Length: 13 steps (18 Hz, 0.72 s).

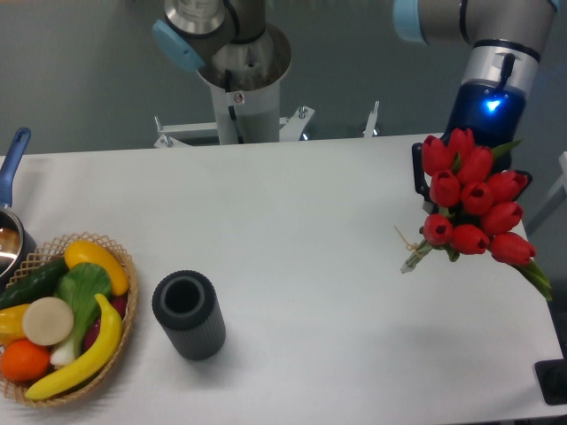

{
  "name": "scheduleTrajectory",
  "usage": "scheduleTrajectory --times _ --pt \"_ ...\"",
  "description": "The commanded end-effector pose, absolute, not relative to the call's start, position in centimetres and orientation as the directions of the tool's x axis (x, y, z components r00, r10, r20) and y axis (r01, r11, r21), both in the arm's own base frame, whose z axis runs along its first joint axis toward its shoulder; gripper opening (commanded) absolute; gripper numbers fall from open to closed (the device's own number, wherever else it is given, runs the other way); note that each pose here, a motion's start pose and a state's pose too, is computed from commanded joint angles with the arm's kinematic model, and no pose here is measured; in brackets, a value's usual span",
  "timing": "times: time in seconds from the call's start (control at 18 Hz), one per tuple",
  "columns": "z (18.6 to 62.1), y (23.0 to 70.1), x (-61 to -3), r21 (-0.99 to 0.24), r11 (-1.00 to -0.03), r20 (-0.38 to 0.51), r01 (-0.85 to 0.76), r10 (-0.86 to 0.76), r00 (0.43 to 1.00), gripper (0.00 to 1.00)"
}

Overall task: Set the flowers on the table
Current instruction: 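Lift the red tulip bunch held in the gripper slightly upward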

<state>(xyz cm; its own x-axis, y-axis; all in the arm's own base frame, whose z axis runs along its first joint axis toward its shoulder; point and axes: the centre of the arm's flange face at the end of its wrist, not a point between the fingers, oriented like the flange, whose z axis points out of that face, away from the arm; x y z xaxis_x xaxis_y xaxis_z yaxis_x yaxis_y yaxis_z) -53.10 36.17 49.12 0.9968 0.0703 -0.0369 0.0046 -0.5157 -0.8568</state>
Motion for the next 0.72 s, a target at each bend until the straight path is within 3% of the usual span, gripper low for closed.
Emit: scheduleTrajectory --times 0.72 --pt "49.6 35.2 -50.7 -0.653 -0.756 -0.157 0.039 0.185 0.970 0.44"
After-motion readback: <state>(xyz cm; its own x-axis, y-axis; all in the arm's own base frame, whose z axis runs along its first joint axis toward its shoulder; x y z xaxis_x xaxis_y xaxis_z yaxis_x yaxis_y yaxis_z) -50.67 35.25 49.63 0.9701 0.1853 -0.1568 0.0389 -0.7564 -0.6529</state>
